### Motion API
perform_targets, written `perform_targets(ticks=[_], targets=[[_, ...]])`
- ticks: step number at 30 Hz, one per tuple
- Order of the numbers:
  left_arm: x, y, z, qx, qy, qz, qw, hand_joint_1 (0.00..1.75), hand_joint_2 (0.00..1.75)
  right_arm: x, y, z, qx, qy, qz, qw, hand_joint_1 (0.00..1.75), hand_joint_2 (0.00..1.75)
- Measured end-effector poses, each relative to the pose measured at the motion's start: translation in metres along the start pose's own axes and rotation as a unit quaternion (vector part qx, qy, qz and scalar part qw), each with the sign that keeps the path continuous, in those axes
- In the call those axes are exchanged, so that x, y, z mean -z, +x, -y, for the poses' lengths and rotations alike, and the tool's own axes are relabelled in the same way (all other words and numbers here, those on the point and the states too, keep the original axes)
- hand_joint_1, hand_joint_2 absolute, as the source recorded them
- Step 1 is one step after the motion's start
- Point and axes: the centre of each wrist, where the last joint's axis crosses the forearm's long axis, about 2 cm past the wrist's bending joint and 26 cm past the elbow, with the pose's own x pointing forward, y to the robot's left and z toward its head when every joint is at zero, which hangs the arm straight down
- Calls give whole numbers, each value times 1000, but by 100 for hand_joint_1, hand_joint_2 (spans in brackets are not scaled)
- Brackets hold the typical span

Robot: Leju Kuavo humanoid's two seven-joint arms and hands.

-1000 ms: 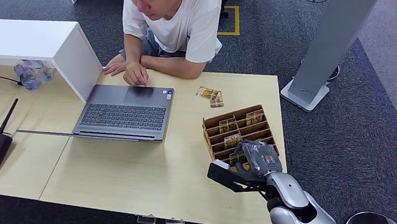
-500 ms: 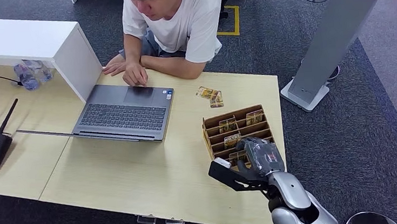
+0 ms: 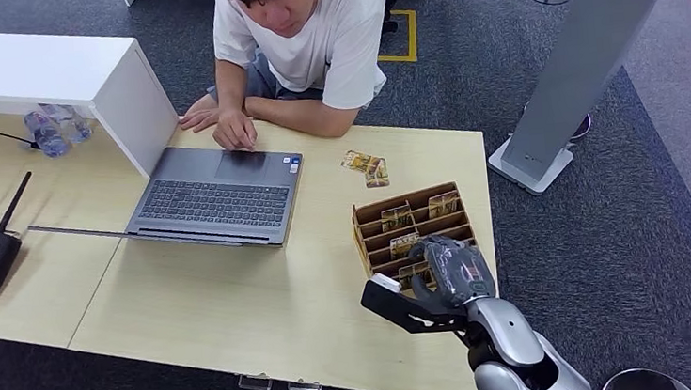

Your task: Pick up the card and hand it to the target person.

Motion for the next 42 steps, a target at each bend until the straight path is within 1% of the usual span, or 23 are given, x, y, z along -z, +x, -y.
perform_targets(ticks=[6, 13, 17, 22, 28, 35, 40, 42], targets=[[0, 0, 0, -1, 0, 0, 1000, 0, 0, 0, 0, -1, 2, 4, 2, 1000, 82, 175], [0, 0, 0, -1, 0, -1, 1000, 0, 0, 0, -1, -3, 5, 9, 1, 1000, 62, 175], [0, 0, 0, -1, 0, -1, 1000, 0, 0, 0, -1, -3, 6, 10, 2, 1000, 66, 175], [0, 0, 0, -1, -1, -1, 1000, 0, 0, 1, -2, -4, 6, 11, 1, 1000, 79, 175], [0, 0, 0, -1, -2, -1, 1000, 0, 0, 1, -2, -4, 6, 12, 1, 1000, 86, 175], [0, 0, 0, -1, -2, -1, 1000, 0, 0, 1, -2, -5, 6, 13, 0, 1000, 87, 175], [0, 0, 0, -1, -2, -1, 1000, 0, 0, 1, -3, -6, 7, 17, -2, 1000, 76, 175], [0, 0, 0, -1, -3, -1, 1000, 0, 0, 1, -4, -6, 9, 19, -2, 1000, 75, 175]])
